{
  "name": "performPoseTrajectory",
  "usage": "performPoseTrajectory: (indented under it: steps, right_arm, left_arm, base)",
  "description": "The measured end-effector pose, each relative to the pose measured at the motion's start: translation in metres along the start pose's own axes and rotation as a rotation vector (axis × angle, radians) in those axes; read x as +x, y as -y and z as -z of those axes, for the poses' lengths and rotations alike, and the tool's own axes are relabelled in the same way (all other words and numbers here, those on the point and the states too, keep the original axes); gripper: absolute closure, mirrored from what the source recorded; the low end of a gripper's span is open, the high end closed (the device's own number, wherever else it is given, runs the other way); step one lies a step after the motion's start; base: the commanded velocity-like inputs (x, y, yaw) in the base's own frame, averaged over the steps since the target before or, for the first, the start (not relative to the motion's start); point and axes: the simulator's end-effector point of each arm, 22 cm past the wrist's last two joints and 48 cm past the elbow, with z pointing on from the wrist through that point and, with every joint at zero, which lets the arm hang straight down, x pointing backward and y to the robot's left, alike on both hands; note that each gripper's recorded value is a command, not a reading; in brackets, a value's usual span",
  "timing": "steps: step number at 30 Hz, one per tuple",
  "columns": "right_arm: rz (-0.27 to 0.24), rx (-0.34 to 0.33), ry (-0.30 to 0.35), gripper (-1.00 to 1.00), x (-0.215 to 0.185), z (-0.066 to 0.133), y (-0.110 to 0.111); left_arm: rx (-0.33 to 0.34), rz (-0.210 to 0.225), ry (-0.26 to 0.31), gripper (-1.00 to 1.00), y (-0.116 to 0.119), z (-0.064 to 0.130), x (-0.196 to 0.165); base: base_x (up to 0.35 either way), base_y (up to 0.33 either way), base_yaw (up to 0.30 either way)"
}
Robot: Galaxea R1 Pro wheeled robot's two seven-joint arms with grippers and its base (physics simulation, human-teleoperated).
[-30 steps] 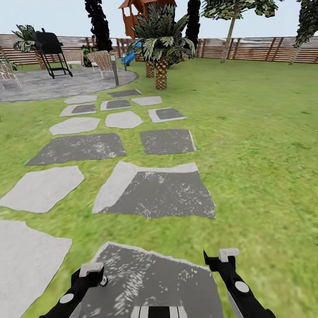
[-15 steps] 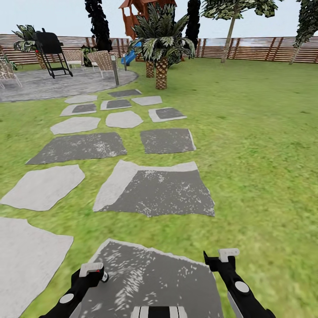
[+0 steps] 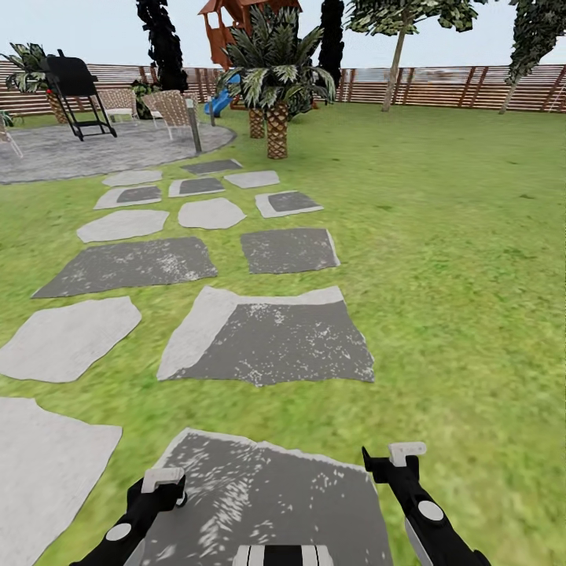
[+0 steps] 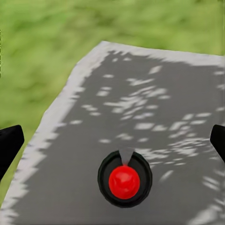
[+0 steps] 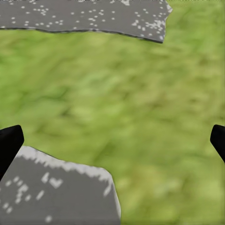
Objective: In the garden, pick up the pesticide atomizer on the floor and spray pesticide onto both trees until each tree trunk is fully covered.
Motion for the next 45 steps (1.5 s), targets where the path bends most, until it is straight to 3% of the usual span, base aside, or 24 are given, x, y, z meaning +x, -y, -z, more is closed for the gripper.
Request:
performPoseTrajectory:
  steps: [6,35,45]
  right_arm:
    - [0.000,-0.001,-0.013,-1.00,0.007,-0.002,0.000]
    - [0.004,-0.012,-0.176,-1.00,0.097,-0.015,-0.007]
    - [0.004,-0.012,-0.178,-1.00,0.099,-0.015,-0.007]
  left_arm:
    - [-0.001,0.000,0.014,-1.00,0.000,-0.001,0.001]
    - [0.000,-0.016,-0.147,-1.00,0.002,-0.016,0.090]
    - [-0.001,-0.019,-0.149,-1.00,0.001,-0.016,0.091]
  base:
    - [0.000,0.000,0.000]
    - [0.000,0.000,-0.029]
    - [0.000,0.000,-0.022]
